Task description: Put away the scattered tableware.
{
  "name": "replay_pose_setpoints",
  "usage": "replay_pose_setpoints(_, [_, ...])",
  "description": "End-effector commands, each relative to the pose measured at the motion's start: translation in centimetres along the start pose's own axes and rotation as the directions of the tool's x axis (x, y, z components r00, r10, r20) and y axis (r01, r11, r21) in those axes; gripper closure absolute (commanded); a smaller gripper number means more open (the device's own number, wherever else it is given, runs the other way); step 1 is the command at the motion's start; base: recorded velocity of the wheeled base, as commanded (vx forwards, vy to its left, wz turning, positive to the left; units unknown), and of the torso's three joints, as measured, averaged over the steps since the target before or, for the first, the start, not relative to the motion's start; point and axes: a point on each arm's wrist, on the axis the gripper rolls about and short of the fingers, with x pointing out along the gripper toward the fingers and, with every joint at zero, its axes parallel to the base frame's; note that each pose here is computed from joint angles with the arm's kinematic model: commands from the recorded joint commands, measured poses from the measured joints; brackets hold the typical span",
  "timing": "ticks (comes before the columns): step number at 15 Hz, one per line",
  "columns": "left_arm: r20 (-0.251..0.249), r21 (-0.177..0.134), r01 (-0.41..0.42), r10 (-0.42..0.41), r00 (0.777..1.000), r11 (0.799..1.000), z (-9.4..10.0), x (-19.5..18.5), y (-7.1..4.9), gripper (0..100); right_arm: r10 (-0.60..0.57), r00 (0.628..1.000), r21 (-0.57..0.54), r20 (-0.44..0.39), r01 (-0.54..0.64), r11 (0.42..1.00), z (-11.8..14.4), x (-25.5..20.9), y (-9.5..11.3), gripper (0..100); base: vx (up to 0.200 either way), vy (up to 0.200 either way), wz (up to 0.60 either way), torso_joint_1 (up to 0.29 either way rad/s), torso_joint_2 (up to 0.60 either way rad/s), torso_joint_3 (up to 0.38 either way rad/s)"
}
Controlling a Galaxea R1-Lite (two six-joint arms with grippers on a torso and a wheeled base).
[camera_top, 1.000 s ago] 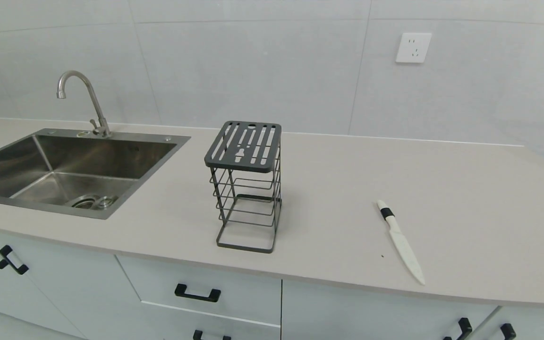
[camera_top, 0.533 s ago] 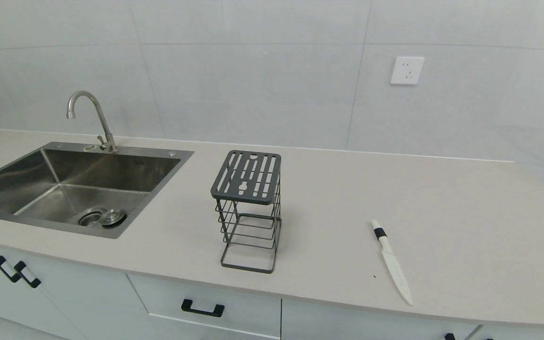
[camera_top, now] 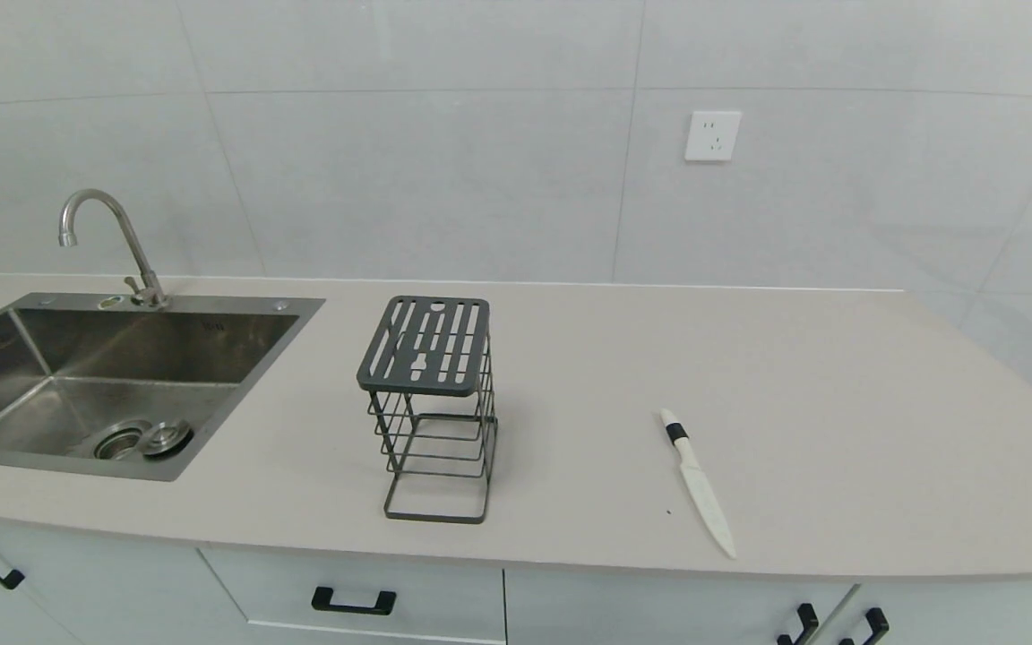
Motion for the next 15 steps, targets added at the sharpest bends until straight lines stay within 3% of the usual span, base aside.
replay_pose_setpoints(1, [-0.001, 0.000, 0.000, 0.000, 1.000, 1.000, 0.01, 0.01, 0.00, 0, 0.001, 1.000, 0.000, -0.002, -0.001, 1.000, -0.01, 0.01, 0.00, 0, 0.000, 0.000, 0.00, 0.000, 0.00, 0.000])
replay_pose_setpoints(7, [-0.001, 0.000, 0.000, 0.000, 1.000, 1.000, 0.01, 0.01, 0.00, 0, 0.001, 1.000, 0.000, -0.002, -0.001, 1.000, -0.01, 0.01, 0.00, 0, 0.000, 0.000, 0.00, 0.011, -0.02, -0.010])
replay_pose_setpoints(10, [0.001, 0.000, 0.000, 0.000, 1.000, 1.000, 0.02, 0.01, 0.00, 0, 0.001, 1.000, 0.000, -0.001, -0.001, 1.000, 0.04, 0.00, 0.00, 0, 0.000, 0.000, 0.00, 0.194, -0.38, -0.178])
replay_pose_setpoints(15, [0.002, 0.020, 0.001, -0.001, 1.000, 1.000, 0.04, 0.01, 0.00, 0, 0.005, 1.000, -0.026, 0.001, -0.005, 1.000, 0.05, 0.00, 0.01, 0, 0.000, 0.000, 0.00, 0.017, -0.03, -0.017])
